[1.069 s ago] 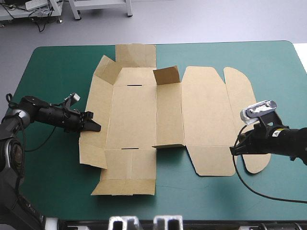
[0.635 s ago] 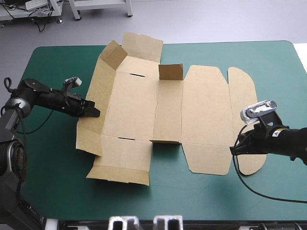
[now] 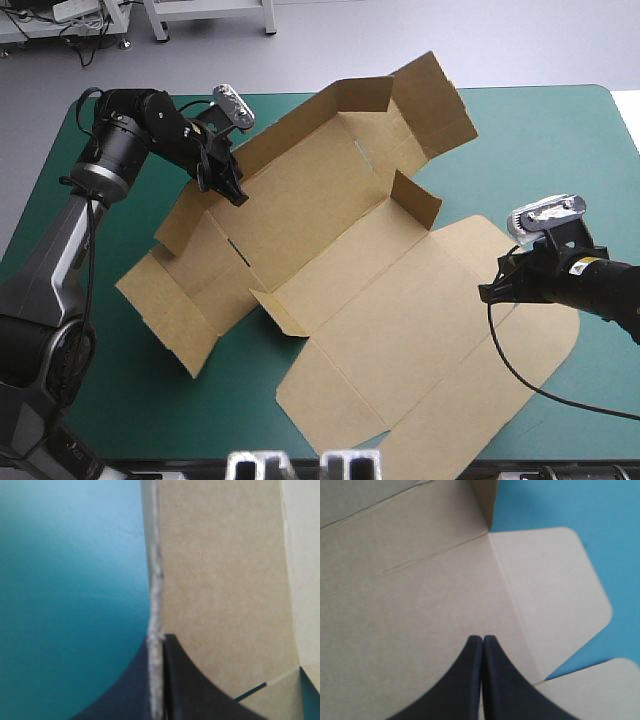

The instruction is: Fold the box

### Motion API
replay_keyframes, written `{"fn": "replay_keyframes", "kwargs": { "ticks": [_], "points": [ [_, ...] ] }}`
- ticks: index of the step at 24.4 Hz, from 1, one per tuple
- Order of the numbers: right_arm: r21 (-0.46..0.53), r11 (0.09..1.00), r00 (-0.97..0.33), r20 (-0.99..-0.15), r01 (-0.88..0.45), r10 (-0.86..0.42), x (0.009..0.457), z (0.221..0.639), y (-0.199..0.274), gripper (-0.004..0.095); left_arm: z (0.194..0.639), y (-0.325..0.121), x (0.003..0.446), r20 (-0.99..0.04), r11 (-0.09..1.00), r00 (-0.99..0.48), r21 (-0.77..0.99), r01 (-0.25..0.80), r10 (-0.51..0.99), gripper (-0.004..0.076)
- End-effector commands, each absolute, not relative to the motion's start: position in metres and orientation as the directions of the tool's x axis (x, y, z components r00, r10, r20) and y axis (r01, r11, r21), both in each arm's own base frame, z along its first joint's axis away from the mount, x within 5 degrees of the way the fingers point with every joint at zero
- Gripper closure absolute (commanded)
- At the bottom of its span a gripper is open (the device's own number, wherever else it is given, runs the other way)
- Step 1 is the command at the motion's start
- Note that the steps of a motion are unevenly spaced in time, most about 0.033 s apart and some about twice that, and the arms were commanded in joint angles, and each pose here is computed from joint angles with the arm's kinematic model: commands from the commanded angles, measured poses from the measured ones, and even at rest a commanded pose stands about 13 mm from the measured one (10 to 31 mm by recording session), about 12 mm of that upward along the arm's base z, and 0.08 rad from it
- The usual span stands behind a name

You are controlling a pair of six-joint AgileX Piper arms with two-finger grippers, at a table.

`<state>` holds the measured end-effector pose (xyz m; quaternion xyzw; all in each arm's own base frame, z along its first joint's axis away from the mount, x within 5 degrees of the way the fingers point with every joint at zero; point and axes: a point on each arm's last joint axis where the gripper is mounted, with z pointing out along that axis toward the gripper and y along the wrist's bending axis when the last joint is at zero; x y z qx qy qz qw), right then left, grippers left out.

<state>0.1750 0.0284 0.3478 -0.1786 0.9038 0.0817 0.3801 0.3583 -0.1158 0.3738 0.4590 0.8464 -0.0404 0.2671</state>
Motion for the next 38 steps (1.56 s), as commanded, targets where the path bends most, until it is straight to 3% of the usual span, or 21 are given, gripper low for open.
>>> {"fn": "replay_keyframes", "kwargs": {
  "ticks": [1, 13, 22, 27, 33, 36, 38],
  "points": [
    [-0.001, 0.942, -0.543, -0.817, -0.336, -0.195, 0.181, 0.366, 0.028, 0.0923, 0.416, -0.123, 0.348, -0.572, 0.505, -0.238, 0.369, 0.78, 0.785, 0.0734],
    [0.01, 0.955, -0.475, -0.869, -0.295, -0.138, 0.234, 0.416, 0.027, 0.0928, 0.425, -0.185, 0.327, -0.418, 0.146, 0.175, 0.631, 0.762, 0.892, 0.0734],
    [0.002, 0.945, -0.469, -0.869, -0.326, -0.16, 0.285, 0.449, 0.03, 0.0928, 0.435, -0.187, 0.316, -0.377, 0.076, 0.262, 0.684, 0.726, 0.889, 0.0734],
    [0.015, 0.938, -0.473, -0.866, -0.347, -0.161, 0.32, 0.461, 0.033, 0.0928, 0.45, -0.183, 0.306, -0.395, 0.09, 0.298, 0.718, 0.69, 0.869, 0.0734],
    [0.08, 0.922, -0.535, -0.832, -0.378, -0.147, 0.373, 0.466, 0.033, 0.0928, 0.42, -0.189, 0.3, -0.355, 0.033, 0.331, 0.724, 0.689, 0.874, 0.0734],
    [0.139, 0.906, -0.584, -0.801, -0.399, -0.134, 0.395, 0.455, 0.029, 0.0928, 0.408, -0.19, 0.29, -0.335, 0.045, 0.386, 0.802, 0.595, 0.86, 0.0734],
    [0.157, 0.907, -0.617, -0.776, -0.391, -0.132, 0.405, 0.443, 0.027, 0.0928, 0.402, -0.186, 0.284, -0.331, 0.049, 0.383, 0.807, 0.588, 0.862, 0.0734]
  ]
}}
